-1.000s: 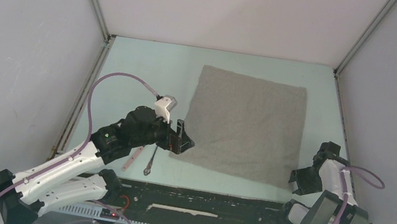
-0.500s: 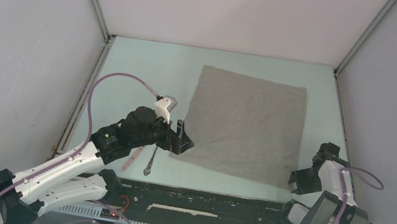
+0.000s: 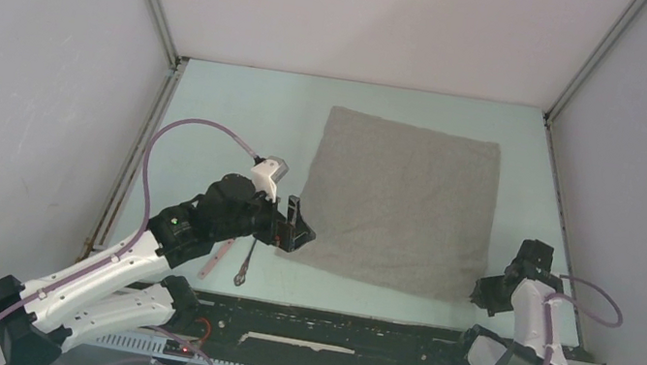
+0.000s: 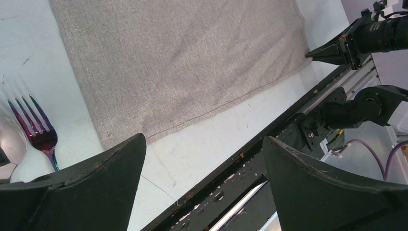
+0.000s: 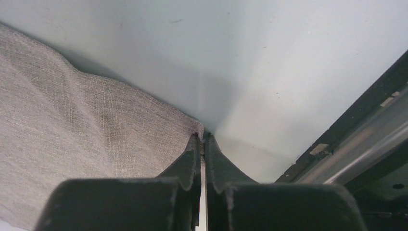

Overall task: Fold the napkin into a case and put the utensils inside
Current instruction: Pick up the flattened napkin from the center of the board.

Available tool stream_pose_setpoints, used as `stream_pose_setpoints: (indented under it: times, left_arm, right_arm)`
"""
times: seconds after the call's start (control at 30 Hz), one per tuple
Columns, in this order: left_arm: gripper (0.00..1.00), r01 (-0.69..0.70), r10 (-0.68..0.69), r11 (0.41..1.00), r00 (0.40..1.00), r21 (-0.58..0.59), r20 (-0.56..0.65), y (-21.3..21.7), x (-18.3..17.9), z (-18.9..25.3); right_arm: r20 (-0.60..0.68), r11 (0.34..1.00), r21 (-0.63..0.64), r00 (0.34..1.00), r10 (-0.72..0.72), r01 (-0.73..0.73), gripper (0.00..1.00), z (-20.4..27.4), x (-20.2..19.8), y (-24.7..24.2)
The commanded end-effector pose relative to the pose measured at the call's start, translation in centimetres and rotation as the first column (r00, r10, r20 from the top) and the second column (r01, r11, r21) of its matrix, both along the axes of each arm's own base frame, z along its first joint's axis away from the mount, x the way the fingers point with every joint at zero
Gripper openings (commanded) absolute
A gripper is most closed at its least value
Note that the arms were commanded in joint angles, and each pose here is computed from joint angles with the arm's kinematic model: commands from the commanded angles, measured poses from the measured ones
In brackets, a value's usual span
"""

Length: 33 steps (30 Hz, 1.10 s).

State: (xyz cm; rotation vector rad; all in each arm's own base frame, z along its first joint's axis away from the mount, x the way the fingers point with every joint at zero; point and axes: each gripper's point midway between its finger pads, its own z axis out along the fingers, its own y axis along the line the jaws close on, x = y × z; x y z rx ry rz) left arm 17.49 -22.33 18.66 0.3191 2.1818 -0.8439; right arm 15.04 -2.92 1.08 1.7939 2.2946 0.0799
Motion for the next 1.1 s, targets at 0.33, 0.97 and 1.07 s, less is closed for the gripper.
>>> stream_pose_setpoints:
  times: [0.33, 0.97, 1.07]
  left_arm:
    - [1.00, -0.180, 0.193, 0.980, 0.957, 0.079, -0.216, 1.7, 0.6, -3.8]
    - [0.73, -0.600, 0.843, 0.538, 0.377, 0.592, -0.384, 4.7, 2.9, -14.3]
    - [0.67, -0.626, 0.864, 0.502, 0.336, 0.597, -0.374, 4.8, 3.1, -14.3]
  right_arm:
    - [0.010, 0.991, -0.133, 1.000, -0.011, 0.012, 0.00, 2.6, -0.8, -0.1]
    - [-0.136, 0.958, -0.219, 0.978, 0.160, -0.187, 0.00, 1.2, -0.8, 2.6]
    - [-0.130, 0.958, -0.214, 0.977, 0.168, -0.193, 0.00, 1.3, -0.7, 2.7]
